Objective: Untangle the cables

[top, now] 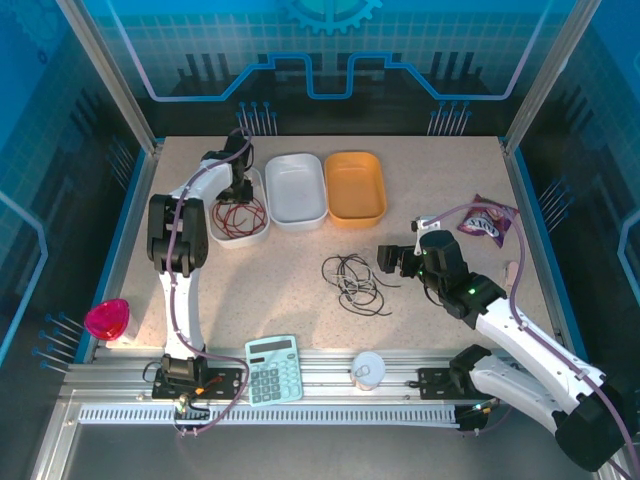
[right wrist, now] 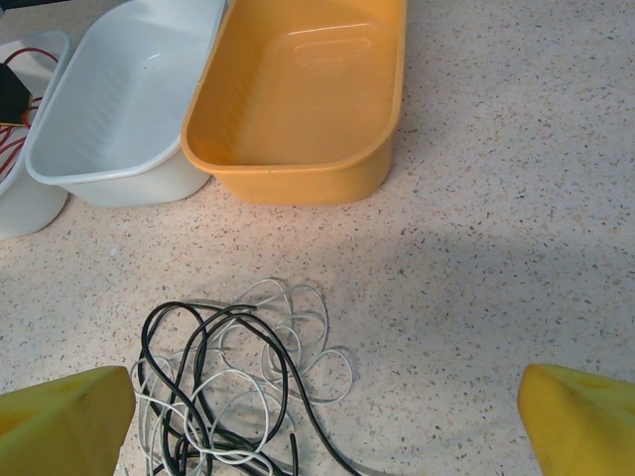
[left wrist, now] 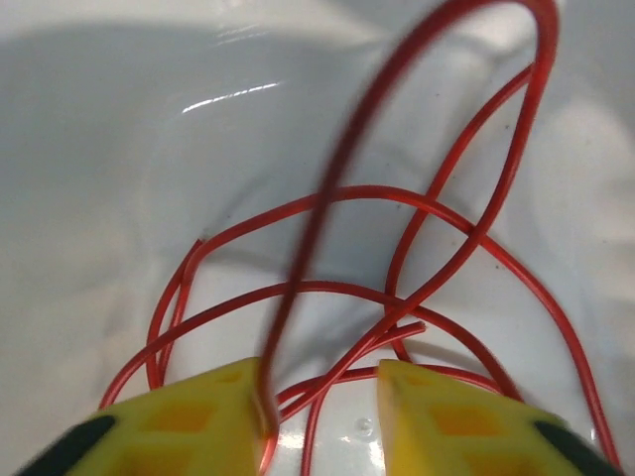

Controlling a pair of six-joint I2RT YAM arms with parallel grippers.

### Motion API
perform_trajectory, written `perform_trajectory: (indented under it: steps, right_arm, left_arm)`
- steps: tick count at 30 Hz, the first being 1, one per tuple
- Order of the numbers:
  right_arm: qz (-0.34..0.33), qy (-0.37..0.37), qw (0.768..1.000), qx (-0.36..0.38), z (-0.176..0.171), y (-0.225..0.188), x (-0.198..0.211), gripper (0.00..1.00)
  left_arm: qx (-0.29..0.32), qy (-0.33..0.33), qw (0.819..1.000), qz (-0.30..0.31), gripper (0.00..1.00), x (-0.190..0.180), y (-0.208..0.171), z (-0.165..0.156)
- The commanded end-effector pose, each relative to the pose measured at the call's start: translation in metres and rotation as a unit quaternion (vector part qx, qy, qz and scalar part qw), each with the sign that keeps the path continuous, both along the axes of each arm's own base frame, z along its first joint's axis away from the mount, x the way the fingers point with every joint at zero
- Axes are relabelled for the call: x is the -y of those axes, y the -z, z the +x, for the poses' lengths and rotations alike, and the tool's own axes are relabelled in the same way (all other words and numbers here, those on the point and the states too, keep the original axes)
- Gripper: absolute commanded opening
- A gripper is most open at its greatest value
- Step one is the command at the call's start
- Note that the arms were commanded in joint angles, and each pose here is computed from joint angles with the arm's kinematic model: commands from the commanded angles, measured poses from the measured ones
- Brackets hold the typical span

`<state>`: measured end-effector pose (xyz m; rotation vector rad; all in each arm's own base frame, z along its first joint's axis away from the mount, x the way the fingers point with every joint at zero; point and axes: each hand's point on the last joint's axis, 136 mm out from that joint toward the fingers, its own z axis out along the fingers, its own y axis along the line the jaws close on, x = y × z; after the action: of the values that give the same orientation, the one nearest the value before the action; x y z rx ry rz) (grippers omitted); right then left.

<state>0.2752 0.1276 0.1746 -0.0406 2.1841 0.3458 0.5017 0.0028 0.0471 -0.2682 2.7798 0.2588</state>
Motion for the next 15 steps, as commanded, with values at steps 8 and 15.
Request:
perform_trajectory:
  steps: [8,15]
  right_arm:
    - [0.010,0.001,1.000,0.003,0.008,-0.008,-0.003,1.00]
    - [0.010,0.005,1.000,-0.005,0.010,-0.004,-0.004,1.00]
  left_arm:
    - [0.077,-0.015,0.997,-0.001,0.57,-0.005,-0.075,-0.006]
    - [0.117,-0.020,0.993,-0.006,0.73,-0.005,-0.111,-0.019]
